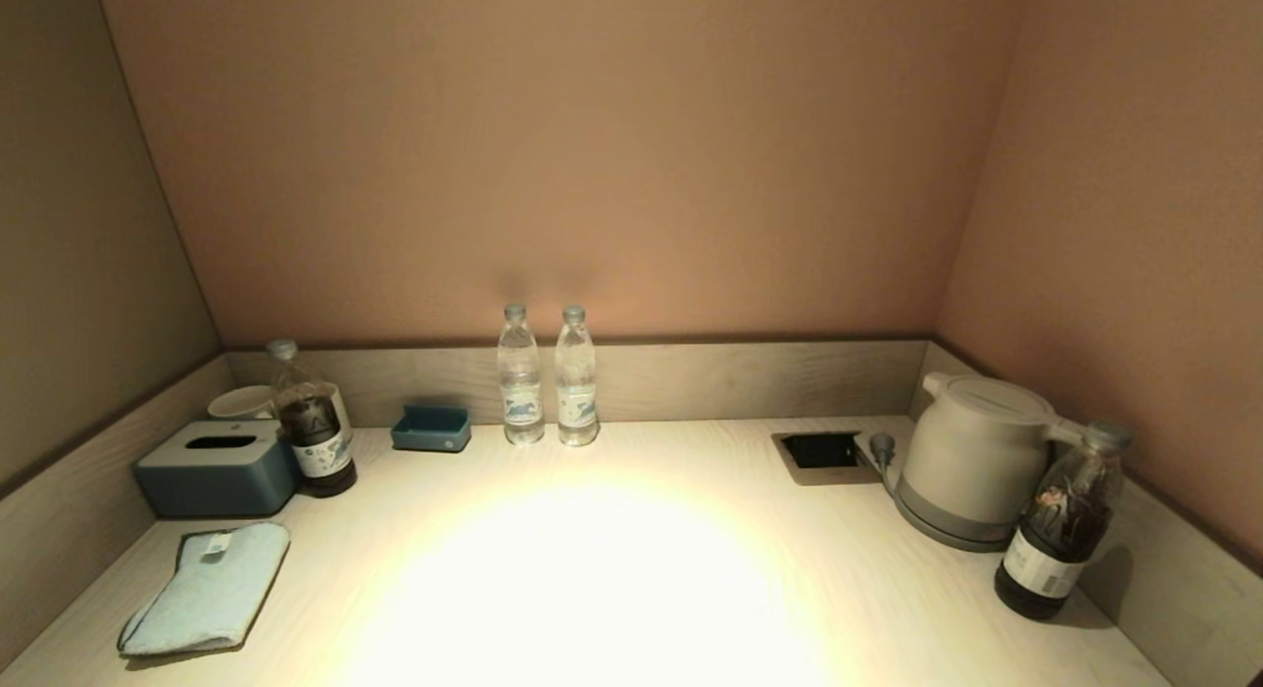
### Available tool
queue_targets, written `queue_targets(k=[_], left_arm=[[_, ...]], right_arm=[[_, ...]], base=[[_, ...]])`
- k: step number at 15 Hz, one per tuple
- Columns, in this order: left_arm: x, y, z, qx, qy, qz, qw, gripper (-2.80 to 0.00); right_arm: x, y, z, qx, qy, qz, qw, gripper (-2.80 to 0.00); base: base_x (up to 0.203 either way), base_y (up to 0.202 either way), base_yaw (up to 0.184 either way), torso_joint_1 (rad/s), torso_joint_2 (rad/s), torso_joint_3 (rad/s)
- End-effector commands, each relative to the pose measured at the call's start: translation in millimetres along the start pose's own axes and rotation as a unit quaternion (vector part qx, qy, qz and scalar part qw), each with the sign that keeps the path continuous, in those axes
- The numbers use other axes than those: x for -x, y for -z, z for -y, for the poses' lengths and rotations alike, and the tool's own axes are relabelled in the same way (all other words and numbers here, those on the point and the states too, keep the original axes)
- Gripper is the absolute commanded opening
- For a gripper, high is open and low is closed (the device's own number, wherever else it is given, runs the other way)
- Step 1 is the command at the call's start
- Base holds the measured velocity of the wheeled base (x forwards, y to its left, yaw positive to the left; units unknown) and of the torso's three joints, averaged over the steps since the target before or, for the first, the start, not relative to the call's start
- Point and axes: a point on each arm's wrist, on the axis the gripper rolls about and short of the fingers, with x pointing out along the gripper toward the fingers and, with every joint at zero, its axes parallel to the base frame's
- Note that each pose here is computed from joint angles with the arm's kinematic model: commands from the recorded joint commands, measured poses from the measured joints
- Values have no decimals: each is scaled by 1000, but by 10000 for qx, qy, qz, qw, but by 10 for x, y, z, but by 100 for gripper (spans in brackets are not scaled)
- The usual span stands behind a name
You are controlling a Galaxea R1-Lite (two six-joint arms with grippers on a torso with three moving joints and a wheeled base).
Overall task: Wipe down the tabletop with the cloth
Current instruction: Pick up the tablecloth
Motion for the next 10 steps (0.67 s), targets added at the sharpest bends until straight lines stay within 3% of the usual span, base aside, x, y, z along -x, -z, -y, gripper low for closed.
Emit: queue_targets(k=[1, 3, 5, 7, 8, 10], left_arm=[[-216, -198, 47, 258, -244, -691, 9970, -280], [-489, -356, 82, 695, -557, -1307, 9874, -280], [-883, -431, 96, 1062, -1002, -2084, 9671, -280], [-1313, -397, 66, 1255, -1540, -2801, 9392, -280], [-1582, -334, 23, 1329, -1876, -3150, 9208, -280], [-2040, -153, -91, 1413, -2426, -3614, 8891, -280]], right_arm=[[-1, -1, 0, 2, -1, -3, 10000, -280], [-1, 0, 0, 2, 1, -1, 10000, -280], [0, -3, 0, 2, -6, 4, 10000, -280], [0, -2, 0, 2, 2, -4, 10000, -280], [-1, 1, 0, 2, 2, -4, 10000, -280], [-1, -2, 0, 2, 0, 2, 10000, -280]], base=[[0, 0, 0, 0, 0, 0], [0, 0, 0, 0, 0, 0], [0, 0, 0, 0, 0, 0], [0, 0, 0, 0, 0, 0], [0, 0, 0, 0, 0, 0], [0, 0, 0, 0, 0, 0]])
